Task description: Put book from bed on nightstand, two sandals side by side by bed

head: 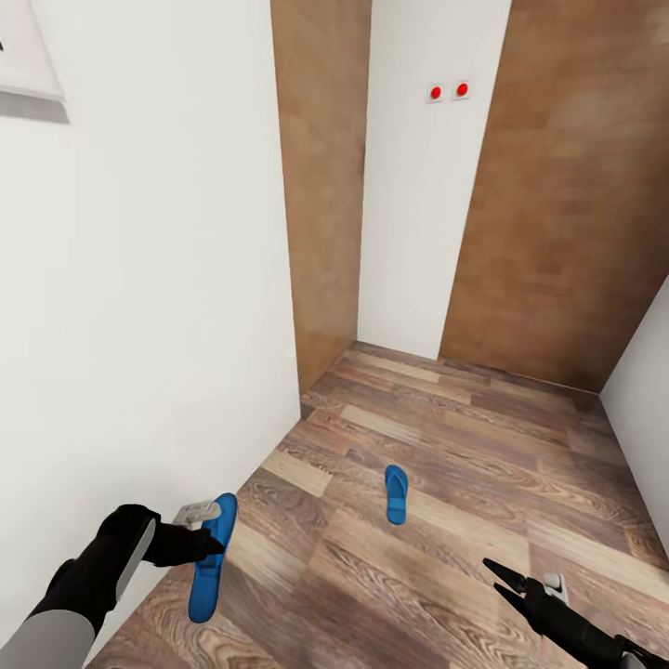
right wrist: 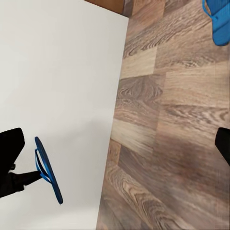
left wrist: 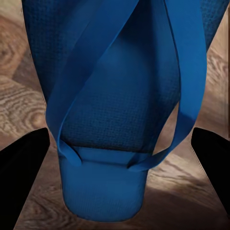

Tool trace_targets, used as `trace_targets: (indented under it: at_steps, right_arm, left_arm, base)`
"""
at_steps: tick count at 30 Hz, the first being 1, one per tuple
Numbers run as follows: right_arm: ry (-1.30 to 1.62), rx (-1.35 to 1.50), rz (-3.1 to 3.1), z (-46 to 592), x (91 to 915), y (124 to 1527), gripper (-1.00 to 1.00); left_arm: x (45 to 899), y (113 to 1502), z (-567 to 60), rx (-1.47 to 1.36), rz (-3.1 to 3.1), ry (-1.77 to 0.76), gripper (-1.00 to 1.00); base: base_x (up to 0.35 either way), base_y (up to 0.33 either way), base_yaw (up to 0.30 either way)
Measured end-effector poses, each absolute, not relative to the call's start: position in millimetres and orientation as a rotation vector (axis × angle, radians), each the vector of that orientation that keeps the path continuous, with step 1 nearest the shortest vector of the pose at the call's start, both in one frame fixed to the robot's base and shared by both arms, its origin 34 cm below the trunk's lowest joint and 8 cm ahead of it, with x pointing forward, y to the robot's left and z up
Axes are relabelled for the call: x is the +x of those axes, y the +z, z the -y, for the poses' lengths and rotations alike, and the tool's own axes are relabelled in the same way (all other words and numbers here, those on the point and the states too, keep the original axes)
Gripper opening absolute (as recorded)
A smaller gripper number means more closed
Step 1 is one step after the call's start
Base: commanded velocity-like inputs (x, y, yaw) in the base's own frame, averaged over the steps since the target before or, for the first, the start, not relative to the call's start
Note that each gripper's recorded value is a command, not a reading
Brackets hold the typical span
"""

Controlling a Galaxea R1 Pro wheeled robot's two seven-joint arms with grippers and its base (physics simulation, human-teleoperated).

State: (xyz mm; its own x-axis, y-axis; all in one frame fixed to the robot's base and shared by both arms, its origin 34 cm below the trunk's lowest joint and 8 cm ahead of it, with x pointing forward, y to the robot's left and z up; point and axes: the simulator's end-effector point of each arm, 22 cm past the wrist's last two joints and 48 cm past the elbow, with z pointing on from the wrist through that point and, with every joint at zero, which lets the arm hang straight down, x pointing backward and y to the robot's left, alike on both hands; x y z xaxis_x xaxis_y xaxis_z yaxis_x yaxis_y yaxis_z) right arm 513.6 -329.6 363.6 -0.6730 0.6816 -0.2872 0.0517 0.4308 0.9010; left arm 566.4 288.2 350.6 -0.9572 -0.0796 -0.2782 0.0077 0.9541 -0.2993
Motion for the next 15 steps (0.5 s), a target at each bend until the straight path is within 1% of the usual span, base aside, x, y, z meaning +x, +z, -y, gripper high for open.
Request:
trace_targets:
  at_steps: [15]
  right_arm:
    - [1.266, 0.619, -2.036, 324.7, 513.5, 363.4, 1.00]
  left_arm:
    - [565.8, 349.9, -288.6, -0.054, -2.819, -0.432, -1.00]
  base:
    - [0.131, -0.122, 0.000]
